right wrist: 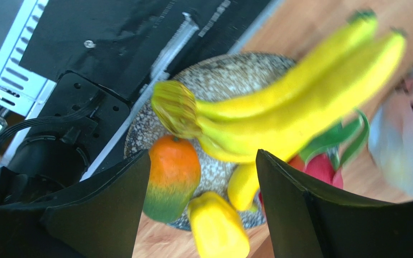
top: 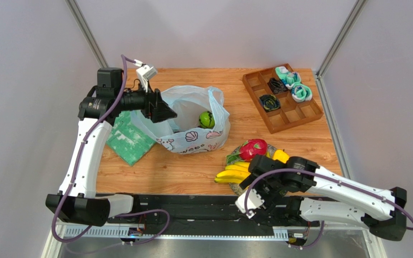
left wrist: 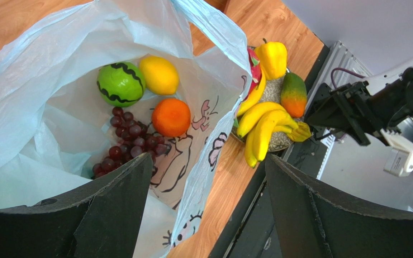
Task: Take the fake fruits out of the plastic bag
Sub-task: Adjust the fake fruit on the plate.
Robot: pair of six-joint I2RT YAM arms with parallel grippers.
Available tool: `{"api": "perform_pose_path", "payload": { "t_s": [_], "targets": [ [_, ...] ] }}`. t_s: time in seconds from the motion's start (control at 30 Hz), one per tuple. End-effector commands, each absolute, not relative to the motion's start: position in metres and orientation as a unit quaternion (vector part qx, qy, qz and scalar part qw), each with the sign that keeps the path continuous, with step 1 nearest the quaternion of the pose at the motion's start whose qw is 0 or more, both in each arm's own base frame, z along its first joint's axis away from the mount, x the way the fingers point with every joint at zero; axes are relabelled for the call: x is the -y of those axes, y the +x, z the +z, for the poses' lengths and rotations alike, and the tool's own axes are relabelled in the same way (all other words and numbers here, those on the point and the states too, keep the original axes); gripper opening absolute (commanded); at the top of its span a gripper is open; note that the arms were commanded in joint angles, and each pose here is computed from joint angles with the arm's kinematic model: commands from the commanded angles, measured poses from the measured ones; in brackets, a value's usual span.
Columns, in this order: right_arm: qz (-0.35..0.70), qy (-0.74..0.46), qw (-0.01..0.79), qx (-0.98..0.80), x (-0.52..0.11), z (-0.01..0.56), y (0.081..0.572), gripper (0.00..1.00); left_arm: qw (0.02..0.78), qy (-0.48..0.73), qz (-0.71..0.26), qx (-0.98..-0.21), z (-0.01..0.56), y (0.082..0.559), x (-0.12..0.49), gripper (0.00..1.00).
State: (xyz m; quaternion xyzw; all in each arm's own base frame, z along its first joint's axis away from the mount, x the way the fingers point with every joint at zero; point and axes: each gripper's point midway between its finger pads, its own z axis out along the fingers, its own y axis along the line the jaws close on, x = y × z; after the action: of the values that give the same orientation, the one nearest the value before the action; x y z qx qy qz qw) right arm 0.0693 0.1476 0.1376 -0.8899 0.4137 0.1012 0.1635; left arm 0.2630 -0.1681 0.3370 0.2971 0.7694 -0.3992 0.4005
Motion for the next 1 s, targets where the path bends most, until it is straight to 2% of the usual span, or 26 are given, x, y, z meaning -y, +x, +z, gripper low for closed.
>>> {"api": "perform_pose_path", "payload": {
  "t_s": [0.0, 0.13, 0.27, 0.53, 0.67, 0.7, 0.73, 0.9, 0.97],
  "targets": [
    [0.107, -0.93, 0.164, -0.312, -0.173, 0.121, 0.059, 0.76, 0.412, 0.306, -0.398, -0.761, 0.342, 0.258, 0.169, 0.85],
    [0.127, -0.945, 0.129, -0.273, -0.18, 0.108, 0.046, 0.69, 0.41, 0.304, -0.397, -0.763, 0.338, 0.255, 0.168, 0.85],
    [0.131, -0.955, 0.076, -0.255, -0.167, 0.094, 0.04, 0.58, 0.406, 0.302, -0.398, -0.765, 0.334, 0.252, 0.167, 0.85],
    [0.135, -0.959, -0.012, -0.248, -0.146, 0.074, 0.028, 0.56, 0.4, 0.299, -0.397, -0.77, 0.324, 0.252, 0.167, 0.85],
    [0.082, -0.964, 0.001, -0.254, -0.144, 0.054, 0.047, 0.54, 0.4, 0.297, -0.398, -0.77, 0.325, 0.253, 0.167, 0.85],
    [0.06, -0.964, 0.013, -0.259, -0.144, 0.051, 0.055, 0.5, 0.4, 0.296, -0.398, -0.771, 0.325, 0.254, 0.167, 0.85],
    [0.051, -0.963, 0.043, -0.26, -0.154, 0.049, 0.061, 0.42, 0.399, 0.296, -0.398, -0.771, 0.324, 0.255, 0.167, 0.85],
    [0.036, -0.956, 0.117, -0.268, -0.165, 0.05, 0.07, 0.32, 0.393, 0.292, -0.402, -0.774, 0.324, 0.257, 0.168, 0.85],
    [0.046, -0.951, 0.149, -0.266, -0.172, 0.059, 0.068, 0.23, 0.387, 0.289, -0.403, -0.777, 0.32, 0.258, 0.168, 0.85]
  ]
}}
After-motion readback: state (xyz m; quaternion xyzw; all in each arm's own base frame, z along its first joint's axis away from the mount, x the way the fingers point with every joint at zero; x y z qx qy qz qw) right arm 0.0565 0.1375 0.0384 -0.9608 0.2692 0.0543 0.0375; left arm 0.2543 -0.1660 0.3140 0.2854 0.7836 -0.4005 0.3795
